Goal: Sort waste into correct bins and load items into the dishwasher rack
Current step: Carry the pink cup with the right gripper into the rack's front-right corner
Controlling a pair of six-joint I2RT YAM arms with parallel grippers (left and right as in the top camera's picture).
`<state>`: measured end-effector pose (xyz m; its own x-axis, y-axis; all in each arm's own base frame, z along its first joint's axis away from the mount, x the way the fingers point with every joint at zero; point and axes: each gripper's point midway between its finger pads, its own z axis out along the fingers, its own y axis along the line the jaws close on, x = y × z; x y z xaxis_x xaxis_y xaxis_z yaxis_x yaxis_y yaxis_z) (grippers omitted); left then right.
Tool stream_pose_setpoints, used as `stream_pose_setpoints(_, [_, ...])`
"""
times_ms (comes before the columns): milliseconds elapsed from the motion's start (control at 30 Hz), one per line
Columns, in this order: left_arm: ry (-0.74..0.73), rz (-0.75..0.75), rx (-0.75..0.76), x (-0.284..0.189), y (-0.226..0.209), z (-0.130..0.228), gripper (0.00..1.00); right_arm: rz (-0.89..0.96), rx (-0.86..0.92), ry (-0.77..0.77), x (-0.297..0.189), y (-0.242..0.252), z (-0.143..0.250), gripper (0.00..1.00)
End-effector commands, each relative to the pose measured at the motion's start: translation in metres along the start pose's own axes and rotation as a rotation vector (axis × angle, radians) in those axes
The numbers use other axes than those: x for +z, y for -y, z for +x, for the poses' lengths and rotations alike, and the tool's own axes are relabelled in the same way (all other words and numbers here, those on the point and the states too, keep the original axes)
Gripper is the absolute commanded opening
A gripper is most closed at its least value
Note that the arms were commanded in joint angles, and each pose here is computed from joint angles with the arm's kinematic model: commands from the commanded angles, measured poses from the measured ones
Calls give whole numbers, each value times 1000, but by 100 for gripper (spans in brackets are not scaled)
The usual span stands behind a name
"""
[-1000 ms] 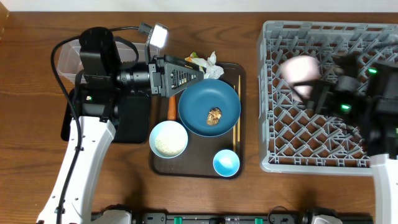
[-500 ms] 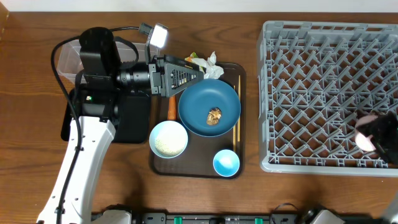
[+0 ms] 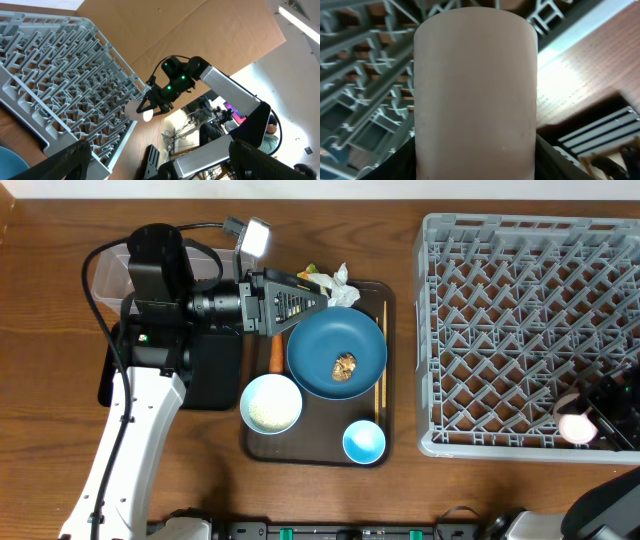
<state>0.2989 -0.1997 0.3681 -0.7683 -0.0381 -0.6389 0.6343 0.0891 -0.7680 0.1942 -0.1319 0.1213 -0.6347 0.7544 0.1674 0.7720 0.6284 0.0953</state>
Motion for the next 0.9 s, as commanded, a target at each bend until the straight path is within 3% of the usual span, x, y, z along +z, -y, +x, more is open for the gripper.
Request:
stream_pose_setpoints(0, [-1, 9, 22, -2, 6, -3, 89, 62, -14, -4, -1, 12, -2, 46])
stream_pose_setpoints(733, [-1, 9, 22, -2, 6, -2, 89, 126, 58, 4, 14, 25, -4, 45])
stream_pose_setpoints(767, [-1, 9, 22, -2, 6, -2, 89, 120, 58, 8, 17, 24, -5, 46])
stream_pose_setpoints(800, [-1, 9, 21, -2, 6, -2, 89, 109, 57, 11, 18, 22, -6, 54])
stream_pose_setpoints(833, [-1, 9, 20, -2, 6, -2, 89, 99, 56, 13, 19, 20, -7, 72])
stream_pose_setpoints(867, [-1, 9, 20, -2, 6, -2, 89, 86, 56, 19, 20, 18, -8, 78])
